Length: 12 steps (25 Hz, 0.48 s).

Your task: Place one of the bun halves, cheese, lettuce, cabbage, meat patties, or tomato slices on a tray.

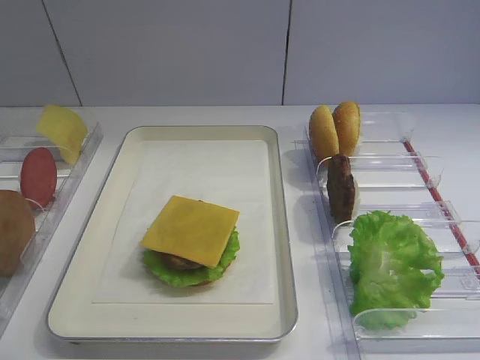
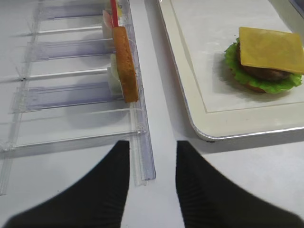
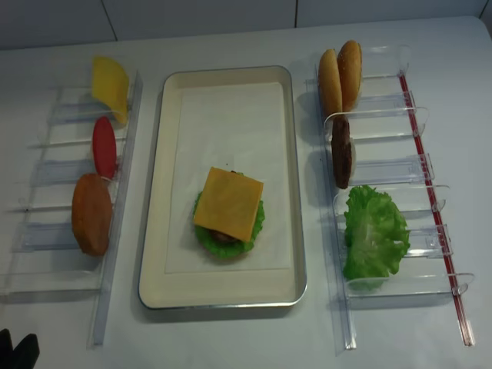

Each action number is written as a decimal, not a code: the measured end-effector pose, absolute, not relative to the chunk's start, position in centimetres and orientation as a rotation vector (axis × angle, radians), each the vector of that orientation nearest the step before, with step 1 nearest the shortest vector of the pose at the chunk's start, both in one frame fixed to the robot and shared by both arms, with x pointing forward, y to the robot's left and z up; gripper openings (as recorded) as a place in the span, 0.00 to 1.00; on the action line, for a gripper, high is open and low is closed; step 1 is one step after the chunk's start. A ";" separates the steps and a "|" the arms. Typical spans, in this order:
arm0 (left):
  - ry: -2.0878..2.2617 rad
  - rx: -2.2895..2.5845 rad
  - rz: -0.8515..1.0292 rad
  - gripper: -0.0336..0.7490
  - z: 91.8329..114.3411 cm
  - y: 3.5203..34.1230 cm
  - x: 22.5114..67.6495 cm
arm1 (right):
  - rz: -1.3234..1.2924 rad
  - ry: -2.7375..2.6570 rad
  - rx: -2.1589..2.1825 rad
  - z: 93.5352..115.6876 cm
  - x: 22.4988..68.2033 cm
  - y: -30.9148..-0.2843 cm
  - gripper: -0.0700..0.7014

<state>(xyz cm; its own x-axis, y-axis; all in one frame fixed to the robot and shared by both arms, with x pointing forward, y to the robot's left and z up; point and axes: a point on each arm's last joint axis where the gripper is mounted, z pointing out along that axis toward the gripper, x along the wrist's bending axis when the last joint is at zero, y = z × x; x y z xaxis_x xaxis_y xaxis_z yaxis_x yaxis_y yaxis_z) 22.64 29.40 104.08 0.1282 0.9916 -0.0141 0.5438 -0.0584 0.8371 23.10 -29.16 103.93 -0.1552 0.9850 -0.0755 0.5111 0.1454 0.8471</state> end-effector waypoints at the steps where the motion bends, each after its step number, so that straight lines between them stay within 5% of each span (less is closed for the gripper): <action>1: 1.502 1.696 0.798 0.33 104.1 29.4 22.6 | 0.905 1.758 1.440 103.9 23.1 -29.2 0.41; 12: 1.502 1.696 0.798 0.33 104.1 29.4 22.6 | 0.905 1.758 1.440 103.9 23.1 -29.2 0.41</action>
<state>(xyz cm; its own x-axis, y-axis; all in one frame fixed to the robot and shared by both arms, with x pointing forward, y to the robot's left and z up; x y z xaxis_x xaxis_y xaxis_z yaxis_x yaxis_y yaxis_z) 22.64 29.40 104.08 0.1282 0.9916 -0.0141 0.5438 -0.0584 0.8371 23.10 -29.16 103.93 -0.1552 0.9850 -0.0755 0.5111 0.1454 0.8471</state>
